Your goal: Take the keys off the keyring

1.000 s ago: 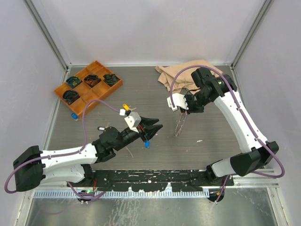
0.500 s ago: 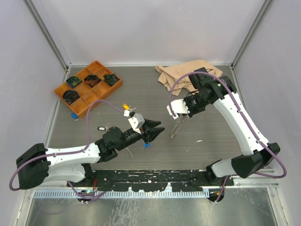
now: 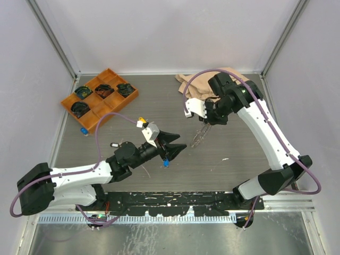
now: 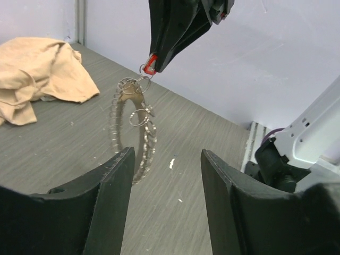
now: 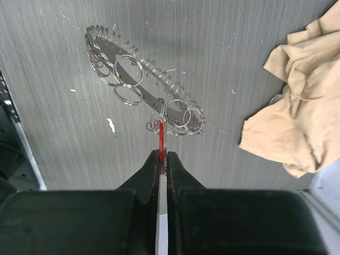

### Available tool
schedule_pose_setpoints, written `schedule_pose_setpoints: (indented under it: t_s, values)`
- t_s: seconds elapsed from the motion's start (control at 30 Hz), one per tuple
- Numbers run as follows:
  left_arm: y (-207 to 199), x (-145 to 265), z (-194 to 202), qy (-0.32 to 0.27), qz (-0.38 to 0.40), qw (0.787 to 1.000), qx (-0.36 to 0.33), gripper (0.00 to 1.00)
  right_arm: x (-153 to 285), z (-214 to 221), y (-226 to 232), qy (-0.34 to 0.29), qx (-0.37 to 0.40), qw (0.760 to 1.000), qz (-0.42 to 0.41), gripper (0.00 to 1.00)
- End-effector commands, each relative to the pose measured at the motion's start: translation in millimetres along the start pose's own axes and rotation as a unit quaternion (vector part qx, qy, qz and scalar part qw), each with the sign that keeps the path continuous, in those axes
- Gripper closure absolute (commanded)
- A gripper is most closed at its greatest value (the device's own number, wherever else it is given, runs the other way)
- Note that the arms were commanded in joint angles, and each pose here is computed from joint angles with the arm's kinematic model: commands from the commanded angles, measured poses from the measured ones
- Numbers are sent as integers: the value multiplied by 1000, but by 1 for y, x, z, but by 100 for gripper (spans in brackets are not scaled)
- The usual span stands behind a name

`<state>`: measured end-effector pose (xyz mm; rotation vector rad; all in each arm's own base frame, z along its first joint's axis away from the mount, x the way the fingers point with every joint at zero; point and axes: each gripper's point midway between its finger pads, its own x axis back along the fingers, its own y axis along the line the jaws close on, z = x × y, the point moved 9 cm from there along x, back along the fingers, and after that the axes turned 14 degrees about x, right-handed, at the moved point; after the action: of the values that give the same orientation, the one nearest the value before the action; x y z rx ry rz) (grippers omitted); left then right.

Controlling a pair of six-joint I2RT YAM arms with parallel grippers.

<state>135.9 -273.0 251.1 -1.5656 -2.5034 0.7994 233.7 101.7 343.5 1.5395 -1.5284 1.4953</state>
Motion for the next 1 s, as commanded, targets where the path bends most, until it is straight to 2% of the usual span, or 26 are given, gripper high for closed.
schedule_pose_setpoints:
  t_s: [0.0,0.13,0.3,0.43,0.73,0.97]
  values:
    - [-10,0,-14,-12,24,998,64,46,9,-10,0,-26,-73,996,34,99]
    - [-14,0,-15,35,48,992,110,50,8,-8,-4,-21,-104,993,53,99]
    - [-25,-4,-13,75,83,981,160,72,6,-9,-10,-22,-131,989,66,99]
    - [-28,-16,-8,102,92,973,184,78,4,-10,-12,-24,-139,988,67,99]
    - [-22,-51,13,142,74,963,217,80,5,-11,-15,-27,-150,985,78,99]
    - [1,-63,29,127,-36,963,233,78,6,-14,-15,-38,-152,985,77,99]
